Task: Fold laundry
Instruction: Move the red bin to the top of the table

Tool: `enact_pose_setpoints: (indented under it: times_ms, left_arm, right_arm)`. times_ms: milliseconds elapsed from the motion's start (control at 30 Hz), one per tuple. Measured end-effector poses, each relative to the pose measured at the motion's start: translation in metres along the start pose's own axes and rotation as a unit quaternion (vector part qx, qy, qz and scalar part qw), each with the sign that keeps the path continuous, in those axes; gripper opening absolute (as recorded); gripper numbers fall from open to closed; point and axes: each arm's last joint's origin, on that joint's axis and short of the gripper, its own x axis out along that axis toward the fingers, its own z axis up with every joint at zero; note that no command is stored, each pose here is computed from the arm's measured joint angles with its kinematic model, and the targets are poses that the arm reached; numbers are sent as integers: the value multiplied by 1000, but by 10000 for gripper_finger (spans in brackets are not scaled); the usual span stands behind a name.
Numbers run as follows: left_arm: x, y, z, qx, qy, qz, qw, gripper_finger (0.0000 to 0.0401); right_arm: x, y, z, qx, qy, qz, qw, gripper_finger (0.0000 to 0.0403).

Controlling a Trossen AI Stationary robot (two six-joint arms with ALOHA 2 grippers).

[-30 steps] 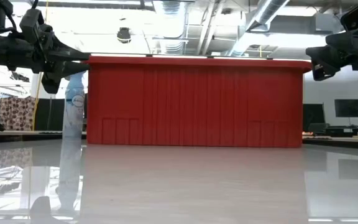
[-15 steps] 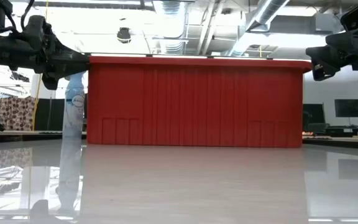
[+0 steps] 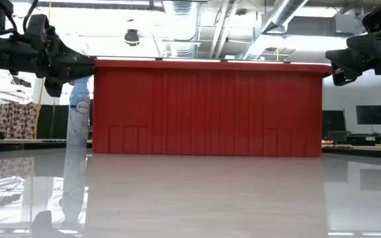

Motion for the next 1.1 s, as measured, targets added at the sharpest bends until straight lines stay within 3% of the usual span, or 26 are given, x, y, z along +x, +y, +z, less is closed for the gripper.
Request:
enact_pose_setpoints:
  times_ms: [300,400,500,600,800,1100]
  left_arm:
    - [0,0,1,-19,-9,2,1000,121]
    - [0,-1,4,-94,-20,0,995,121]
    - [0,-1,5,-193,-30,2,981,121]
    - [0,0,5,-250,-37,7,968,121]
    - [0,1,6,-283,-52,24,958,121]
    - [0,3,5,-260,-56,47,963,121]
  right_arm:
    - [0,0,0,0,0,-1,1000,196]
    - [0,0,0,0,0,-2,1000,196]
    - [0,0,0,-11,0,-3,1000,196]
    - [0,0,0,3,0,-2,1000,196]
    - [0,0,0,115,-2,-1,993,196]
    - [0,0,1,143,-3,0,990,196]
